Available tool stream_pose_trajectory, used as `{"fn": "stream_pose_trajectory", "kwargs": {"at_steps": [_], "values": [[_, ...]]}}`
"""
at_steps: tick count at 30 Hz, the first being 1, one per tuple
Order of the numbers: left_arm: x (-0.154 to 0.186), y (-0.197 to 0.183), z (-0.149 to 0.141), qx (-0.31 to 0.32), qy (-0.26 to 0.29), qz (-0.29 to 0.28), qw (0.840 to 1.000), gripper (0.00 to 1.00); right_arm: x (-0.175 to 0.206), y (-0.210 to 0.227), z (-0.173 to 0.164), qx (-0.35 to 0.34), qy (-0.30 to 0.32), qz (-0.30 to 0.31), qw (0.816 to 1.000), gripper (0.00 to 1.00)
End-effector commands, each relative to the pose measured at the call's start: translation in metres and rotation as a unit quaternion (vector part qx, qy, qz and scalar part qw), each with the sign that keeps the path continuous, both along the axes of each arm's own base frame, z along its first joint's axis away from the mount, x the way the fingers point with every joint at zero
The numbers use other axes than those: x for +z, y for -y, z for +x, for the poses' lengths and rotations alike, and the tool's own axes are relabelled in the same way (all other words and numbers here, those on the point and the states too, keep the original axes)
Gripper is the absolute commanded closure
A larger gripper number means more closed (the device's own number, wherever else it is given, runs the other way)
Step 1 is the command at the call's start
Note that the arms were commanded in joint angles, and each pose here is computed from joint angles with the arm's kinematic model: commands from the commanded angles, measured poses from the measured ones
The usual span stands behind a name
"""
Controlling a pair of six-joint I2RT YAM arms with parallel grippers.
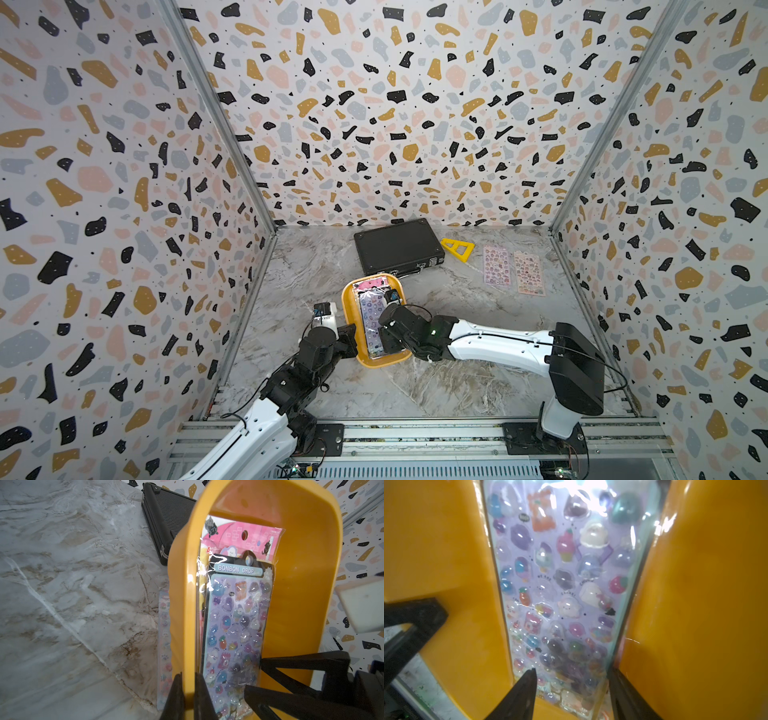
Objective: Take the stickers out of the storage box
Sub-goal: Pick up the sticker from the storage box.
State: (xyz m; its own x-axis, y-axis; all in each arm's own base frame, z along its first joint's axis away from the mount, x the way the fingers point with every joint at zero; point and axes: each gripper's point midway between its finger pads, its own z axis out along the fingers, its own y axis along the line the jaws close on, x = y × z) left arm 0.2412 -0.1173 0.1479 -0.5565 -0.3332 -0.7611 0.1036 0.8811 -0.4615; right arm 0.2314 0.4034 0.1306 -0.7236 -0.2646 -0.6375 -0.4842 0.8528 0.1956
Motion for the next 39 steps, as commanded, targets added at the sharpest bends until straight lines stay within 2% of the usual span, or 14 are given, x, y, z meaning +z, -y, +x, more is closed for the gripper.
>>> {"fn": "stream_pose_trajectory", "kwargs": {"at_steps": [1,8,12,18,22,24,26,31,39], "values": [[0.021,0.006,0.004,-0.006,0.041,-0.029,0.999,1.0,0.007,0.003,0.007,-0.016,0.006,-0.005,1.0,0.39],[0.021,0.007,0.004,-0.008,0.039,-0.03,0.999,1.0,-0.001,0.003,0.008,-0.019,0.003,-0.015,1.0,0.39],[0.021,0.006,0.004,-0.007,0.039,-0.031,0.999,1.0,-0.008,-0.005,0.004,-0.005,-0.022,0.0,1.0,0.39],[0.02,0.005,0.004,-0.003,0.037,-0.031,0.999,1.0,-0.004,-0.028,-0.012,0.05,-0.091,0.106,0.989,0.44],[0.018,0.004,0.004,0.001,0.034,-0.03,0.999,1.0,0.015,-0.038,-0.027,0.089,-0.106,0.167,0.976,0.47],[0.017,0.004,0.005,0.003,0.03,-0.028,0.999,1.0,0.02,-0.038,-0.035,0.102,-0.113,0.179,0.972,0.48],[0.016,0.004,0.005,0.003,0.028,-0.027,0.999,1.0,0.025,-0.031,-0.025,0.094,-0.119,0.194,0.969,0.49],[0.015,0.003,0.006,0.006,0.024,-0.023,0.999,1.0,0.027,-0.026,-0.029,0.094,-0.137,0.221,0.961,0.52],[0.014,0.002,0.006,0.011,0.02,-0.025,0.999,1.0,0.013,-0.014,-0.025,0.065,-0.151,0.217,0.962,0.54]]}}
